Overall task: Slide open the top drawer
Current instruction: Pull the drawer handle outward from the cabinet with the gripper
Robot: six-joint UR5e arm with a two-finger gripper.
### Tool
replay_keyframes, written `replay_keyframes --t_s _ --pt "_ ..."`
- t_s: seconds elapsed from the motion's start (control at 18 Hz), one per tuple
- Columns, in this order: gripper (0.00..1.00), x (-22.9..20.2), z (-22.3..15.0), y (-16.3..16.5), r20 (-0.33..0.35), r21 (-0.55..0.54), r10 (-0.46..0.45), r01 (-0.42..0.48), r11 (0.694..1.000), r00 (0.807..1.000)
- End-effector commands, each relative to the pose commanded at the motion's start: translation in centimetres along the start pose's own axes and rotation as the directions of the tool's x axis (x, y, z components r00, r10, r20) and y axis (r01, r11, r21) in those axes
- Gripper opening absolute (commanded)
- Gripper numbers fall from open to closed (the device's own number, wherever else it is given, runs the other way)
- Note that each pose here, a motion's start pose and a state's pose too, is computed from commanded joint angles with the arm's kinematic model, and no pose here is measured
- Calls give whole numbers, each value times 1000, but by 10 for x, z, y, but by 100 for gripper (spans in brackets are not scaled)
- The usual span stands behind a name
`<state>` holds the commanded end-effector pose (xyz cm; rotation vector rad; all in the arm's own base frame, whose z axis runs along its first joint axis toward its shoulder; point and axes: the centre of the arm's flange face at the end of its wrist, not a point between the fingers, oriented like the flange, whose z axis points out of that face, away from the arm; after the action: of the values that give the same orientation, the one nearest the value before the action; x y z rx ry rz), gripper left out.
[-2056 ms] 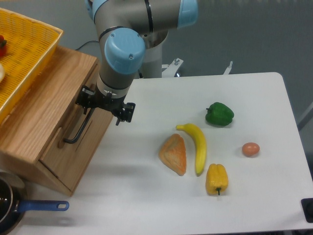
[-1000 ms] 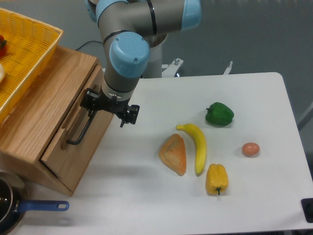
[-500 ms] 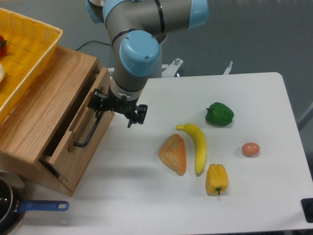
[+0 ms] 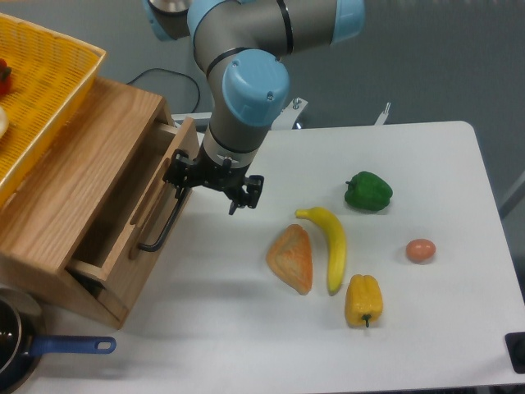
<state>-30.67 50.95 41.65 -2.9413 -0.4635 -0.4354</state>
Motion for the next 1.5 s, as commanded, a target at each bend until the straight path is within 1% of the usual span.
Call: replay_keyframes --t_s 0.17,0.39,0.67,0.83,1.5 --pt "100 -4 -3 0 11 1 -3 3 1000 1000" --pt "100 -9 -3 2 12 -2 28 -28 1000 1000" --pt "100 -14 -4 3 16 0 25 -25 1000 1000" --pt "100 -21 -7 5 16 2 43 -43 999 999" --pt "100 -35 -9 6 21 10 30 -30 1000 999"
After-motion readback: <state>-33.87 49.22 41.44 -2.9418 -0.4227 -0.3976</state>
